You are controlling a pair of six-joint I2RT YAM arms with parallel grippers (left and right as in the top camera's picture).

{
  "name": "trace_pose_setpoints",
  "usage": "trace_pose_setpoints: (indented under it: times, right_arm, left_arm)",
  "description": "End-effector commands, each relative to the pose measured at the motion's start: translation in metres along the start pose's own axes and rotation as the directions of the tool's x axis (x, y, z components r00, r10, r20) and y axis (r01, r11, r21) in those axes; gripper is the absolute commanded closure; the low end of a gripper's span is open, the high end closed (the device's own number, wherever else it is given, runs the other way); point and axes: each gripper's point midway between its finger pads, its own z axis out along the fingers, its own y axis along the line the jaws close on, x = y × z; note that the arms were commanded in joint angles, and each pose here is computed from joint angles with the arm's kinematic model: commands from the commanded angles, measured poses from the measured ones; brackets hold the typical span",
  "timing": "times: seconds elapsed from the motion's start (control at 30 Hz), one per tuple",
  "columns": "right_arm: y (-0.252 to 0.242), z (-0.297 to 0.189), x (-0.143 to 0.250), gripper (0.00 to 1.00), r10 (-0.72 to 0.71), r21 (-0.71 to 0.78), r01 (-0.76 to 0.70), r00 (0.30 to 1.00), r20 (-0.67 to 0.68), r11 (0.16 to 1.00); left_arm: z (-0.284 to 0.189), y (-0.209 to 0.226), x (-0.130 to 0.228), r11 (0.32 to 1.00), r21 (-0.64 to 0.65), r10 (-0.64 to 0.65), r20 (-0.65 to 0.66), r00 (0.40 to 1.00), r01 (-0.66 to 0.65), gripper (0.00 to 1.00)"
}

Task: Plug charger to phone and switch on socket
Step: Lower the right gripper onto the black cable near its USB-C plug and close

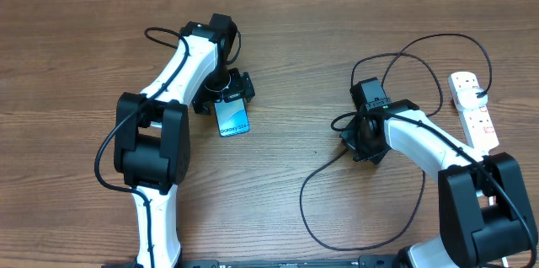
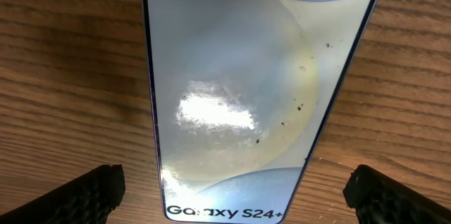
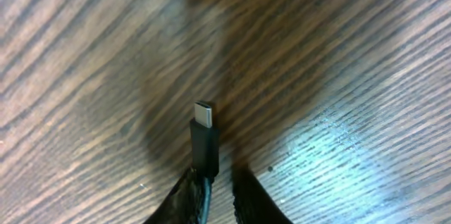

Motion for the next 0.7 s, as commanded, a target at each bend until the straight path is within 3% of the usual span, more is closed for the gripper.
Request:
trace_pose_setpoints:
  times: [0.0,0.23,0.3,0.43,0.67]
  right_arm:
    - [-0.0093,0.0107,-0.0039,0.84,0.010,0.049,-0.011,1.000,0.022,0.999]
    - [-0.0095,0.0104,-0.0102,0.69,0.008,0.055,-0.011,0.998,0.056,0.998]
    - [-0.0084,0.0104,-0.0110,0.69,0.008,0.050,-0.011,0.998,0.059,0.999]
    - [-0.0078,0.0104,-0.0111,0.82,0.008,0.048,-0.011,0.998,0.060,0.999]
    - [-0.0125,0.0105,-0.0025,0.78,0.009,0.063,-0.010,1.000,0.018,0.998]
  left_arm:
    - [-0.0012,-0.0036,-0.0034,1.000,-0.007,0.027,0.015,1.000,-0.027,0.00]
    - [-0.0012,-0.0037,-0.0036,1.000,-0.007,0.026,0.016,1.000,-0.026,0.00]
    - [-0.0012,-0.0036,-0.0036,1.000,-0.007,0.027,0.016,1.000,-0.027,0.00]
    - [-0.0012,-0.0036,-0.0036,1.000,-0.007,0.026,0.016,1.000,-0.026,0.00]
    - [-0.0012,-0.0036,-0.0036,1.000,-0.007,0.026,0.016,1.000,-0.026,0.00]
